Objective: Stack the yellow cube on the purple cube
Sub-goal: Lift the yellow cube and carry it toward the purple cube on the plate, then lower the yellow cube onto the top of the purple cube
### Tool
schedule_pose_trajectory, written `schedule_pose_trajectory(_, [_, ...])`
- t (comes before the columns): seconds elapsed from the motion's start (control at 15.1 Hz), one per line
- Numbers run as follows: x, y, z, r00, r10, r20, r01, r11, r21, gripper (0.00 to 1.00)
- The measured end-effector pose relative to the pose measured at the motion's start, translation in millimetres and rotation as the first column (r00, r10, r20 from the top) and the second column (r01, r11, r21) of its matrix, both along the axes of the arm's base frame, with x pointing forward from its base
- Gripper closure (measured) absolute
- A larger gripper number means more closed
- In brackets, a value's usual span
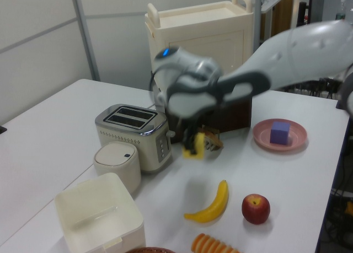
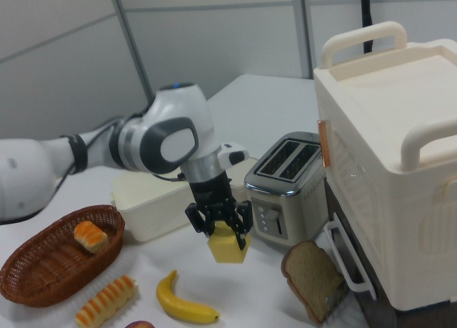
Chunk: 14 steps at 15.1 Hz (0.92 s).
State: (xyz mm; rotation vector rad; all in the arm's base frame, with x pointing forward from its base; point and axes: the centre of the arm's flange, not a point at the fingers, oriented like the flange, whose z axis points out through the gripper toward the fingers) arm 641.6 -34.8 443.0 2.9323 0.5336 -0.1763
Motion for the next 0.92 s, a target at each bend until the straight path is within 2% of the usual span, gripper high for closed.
schedule_pose_trajectory(0.13, [-25.3,-49.9,36.2,0.999,0.011,-0.041,-0.009,0.999,0.051,0.41])
schedule_pose_trajectory(0.2, [-43.4,-92.9,51.6,0.998,0.008,-0.058,-0.003,0.996,0.091,0.41])
schedule_pose_trajectory(0.26, [-53.7,-120.8,56.0,0.998,-0.002,-0.064,0.008,0.994,0.107,0.41])
schedule_pose_trajectory(0.46, [-88.6,-209.0,51.1,0.995,-0.038,-0.09,0.049,0.992,0.119,0.41])
schedule_pose_trajectory(0.79, [-133.4,-291.3,42.7,0.992,-0.017,-0.121,0.033,0.991,0.13,0.41])
schedule_pose_trajectory(0.92, [-142.6,-310.1,32.7,0.994,-0.016,-0.112,0.03,0.992,0.119,0.41])
